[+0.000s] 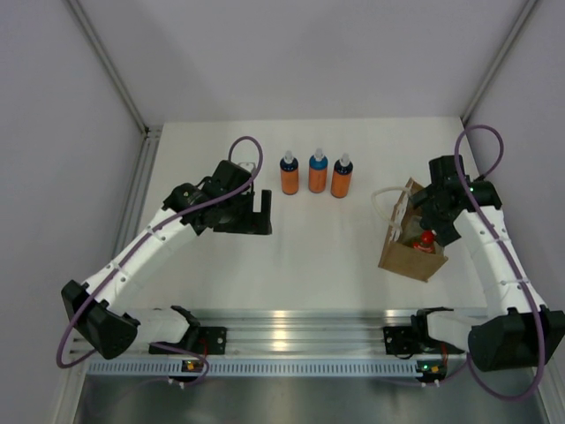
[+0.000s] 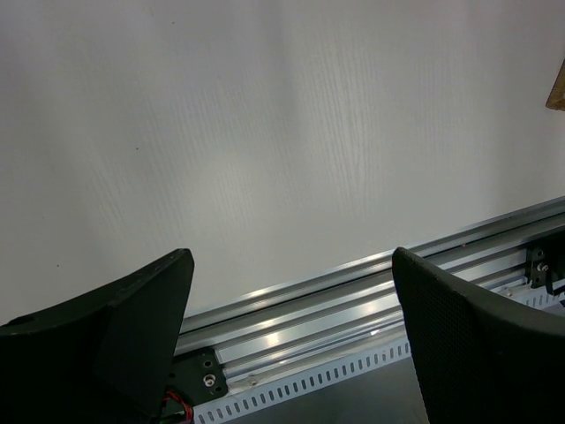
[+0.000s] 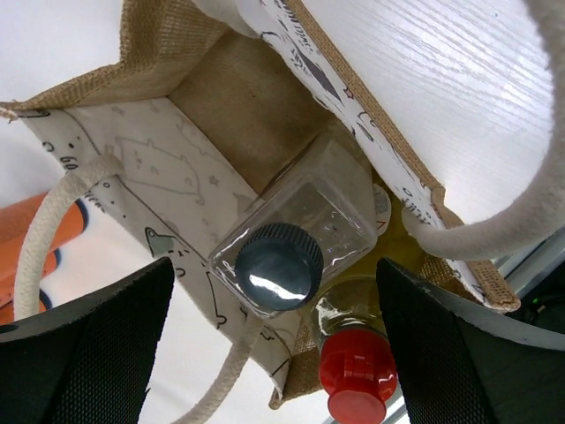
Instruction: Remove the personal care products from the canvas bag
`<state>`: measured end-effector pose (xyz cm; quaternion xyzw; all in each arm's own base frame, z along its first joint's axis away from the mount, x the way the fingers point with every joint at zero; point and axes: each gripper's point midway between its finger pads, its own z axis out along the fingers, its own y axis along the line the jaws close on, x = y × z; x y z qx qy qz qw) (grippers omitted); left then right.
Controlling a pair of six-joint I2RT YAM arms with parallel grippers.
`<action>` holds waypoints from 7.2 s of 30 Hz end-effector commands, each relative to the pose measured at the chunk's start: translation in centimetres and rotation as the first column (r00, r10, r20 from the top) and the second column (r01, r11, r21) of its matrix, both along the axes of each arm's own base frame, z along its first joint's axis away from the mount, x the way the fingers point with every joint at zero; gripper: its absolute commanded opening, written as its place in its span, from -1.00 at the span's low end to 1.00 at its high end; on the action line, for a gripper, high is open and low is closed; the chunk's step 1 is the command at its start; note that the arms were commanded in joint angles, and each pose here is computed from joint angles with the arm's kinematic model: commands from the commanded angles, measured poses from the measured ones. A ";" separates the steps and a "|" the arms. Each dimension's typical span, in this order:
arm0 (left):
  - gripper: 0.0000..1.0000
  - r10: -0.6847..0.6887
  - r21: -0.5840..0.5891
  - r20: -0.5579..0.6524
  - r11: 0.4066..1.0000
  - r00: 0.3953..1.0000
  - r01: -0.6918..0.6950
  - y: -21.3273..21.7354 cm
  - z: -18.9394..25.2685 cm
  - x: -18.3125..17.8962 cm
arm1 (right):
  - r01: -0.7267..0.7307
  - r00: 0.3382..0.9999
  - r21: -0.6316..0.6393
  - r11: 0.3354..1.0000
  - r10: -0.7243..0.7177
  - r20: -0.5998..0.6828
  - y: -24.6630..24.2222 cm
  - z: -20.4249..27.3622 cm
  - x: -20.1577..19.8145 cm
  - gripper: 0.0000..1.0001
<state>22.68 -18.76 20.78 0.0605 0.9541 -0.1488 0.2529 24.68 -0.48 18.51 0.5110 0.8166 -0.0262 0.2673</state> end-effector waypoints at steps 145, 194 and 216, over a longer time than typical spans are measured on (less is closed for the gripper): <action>0.97 0.056 -0.001 0.109 0.998 0.992 -0.056 1.1 1.8 1.0 | -0.196 0.767 -0.195 0.961 0.274 0.580 -1.3 24.2 6.7 -1.00; 0.97 0.197 -0.051 0.145 0.980 0.970 -0.191 2.6 3.0 0.7 | -0.862 0.504 -0.116 0.494 0.858 -0.097 28.4 -0.2 13.4 -0.27; 0.97 0.090 -0.122 0.106 0.989 0.990 -0.077 0.1 3.5 0.1 | -0.760 0.582 -0.286 0.584 0.807 0.101 14.7 13.0 7.7 0.47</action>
